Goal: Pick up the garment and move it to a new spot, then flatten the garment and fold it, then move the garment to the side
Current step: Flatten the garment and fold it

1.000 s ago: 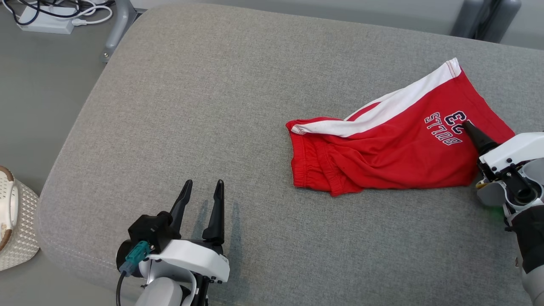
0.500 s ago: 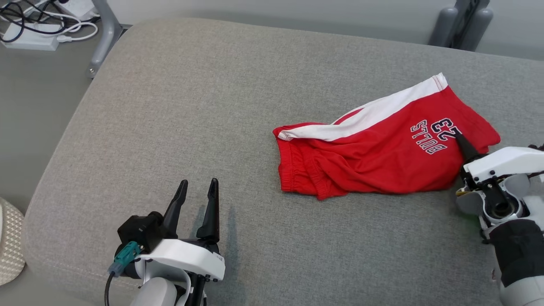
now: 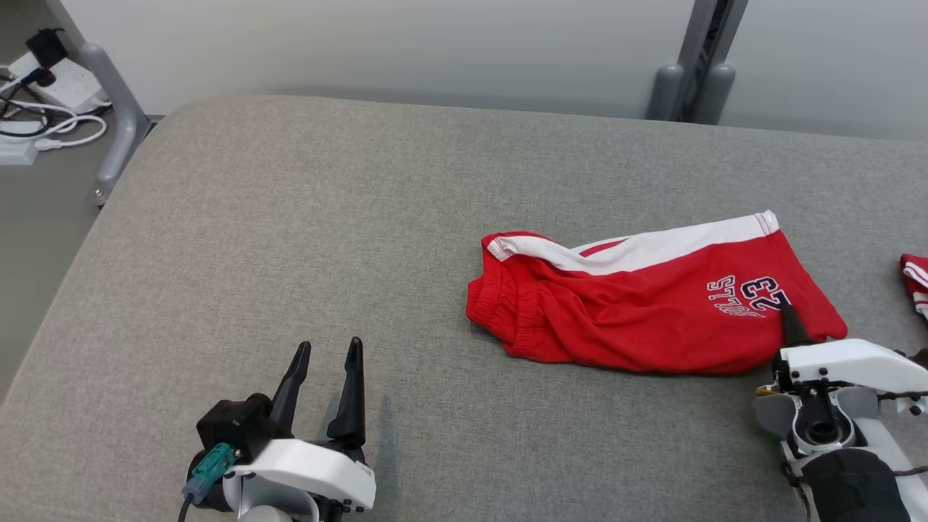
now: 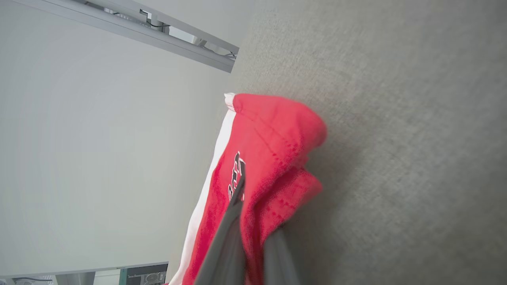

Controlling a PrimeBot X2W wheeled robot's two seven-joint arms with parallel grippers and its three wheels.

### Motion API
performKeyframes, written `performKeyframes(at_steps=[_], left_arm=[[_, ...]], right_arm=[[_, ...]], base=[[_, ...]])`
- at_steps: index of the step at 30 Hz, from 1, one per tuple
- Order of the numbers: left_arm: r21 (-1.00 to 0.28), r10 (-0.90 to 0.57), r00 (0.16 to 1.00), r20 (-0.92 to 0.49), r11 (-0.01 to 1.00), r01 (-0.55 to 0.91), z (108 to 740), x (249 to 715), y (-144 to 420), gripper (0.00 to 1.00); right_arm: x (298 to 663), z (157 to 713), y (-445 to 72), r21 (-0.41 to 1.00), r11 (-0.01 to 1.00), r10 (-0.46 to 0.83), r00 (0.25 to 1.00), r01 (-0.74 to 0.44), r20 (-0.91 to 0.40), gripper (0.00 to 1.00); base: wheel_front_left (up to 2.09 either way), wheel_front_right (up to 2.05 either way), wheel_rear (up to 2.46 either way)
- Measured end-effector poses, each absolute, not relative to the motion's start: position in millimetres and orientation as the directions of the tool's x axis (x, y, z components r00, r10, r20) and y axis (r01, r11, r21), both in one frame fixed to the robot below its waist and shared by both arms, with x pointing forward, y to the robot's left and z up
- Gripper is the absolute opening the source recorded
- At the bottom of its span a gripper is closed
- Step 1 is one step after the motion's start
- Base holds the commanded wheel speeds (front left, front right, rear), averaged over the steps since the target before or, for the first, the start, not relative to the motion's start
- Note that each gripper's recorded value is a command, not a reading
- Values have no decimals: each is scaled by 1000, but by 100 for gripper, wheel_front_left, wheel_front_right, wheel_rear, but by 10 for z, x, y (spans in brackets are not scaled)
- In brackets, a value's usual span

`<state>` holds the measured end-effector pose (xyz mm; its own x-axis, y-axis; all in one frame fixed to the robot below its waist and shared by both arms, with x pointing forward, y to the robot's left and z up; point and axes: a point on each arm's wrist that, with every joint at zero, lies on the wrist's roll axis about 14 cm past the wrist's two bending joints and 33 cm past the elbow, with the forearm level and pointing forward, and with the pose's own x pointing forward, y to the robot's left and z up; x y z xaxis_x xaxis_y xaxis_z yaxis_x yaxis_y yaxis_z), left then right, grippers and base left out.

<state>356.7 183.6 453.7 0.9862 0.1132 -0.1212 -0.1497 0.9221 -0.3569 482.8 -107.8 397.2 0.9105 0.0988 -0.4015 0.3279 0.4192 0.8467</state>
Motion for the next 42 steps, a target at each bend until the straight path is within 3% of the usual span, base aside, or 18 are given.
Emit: performKeyframes(at_steps=[7, 15, 21, 34, 42], left_arm=[[-353, 88, 990, -112, 927, -122, 4559, 3547, 1756, 100], [-341, 47, 993, -104, 937, -80, 4569, 3528, 1643, 100], [-337, 33, 994, -101, 939, -65, 4578, 3504, 1599, 100], [-329, 74, 991, -113, 938, -107, 4547, 3399, 1718, 100], [-339, 119, 986, -120, 928, -154, 4537, 3301, 1833, 100]], right_arm=[[4674, 3966, -1253, 858, 354, 21, 914, 371, -404, 0], [4487, 3935, -1227, 832, 427, 17, 917, 354, -399, 0], [4522, 4053, -1154, 850, 421, 26, 933, 316, -360, 0], [4781, 4787, -546, 924, 381, 185, 977, 28, -106, 0], [4668, 5137, 140, 907, 381, 383, 923, -180, 22, 0]], base=[[0, 0, 0], [0, 0, 0], [0, 0, 0], [0, 0, 0], [0, 0, 0]])
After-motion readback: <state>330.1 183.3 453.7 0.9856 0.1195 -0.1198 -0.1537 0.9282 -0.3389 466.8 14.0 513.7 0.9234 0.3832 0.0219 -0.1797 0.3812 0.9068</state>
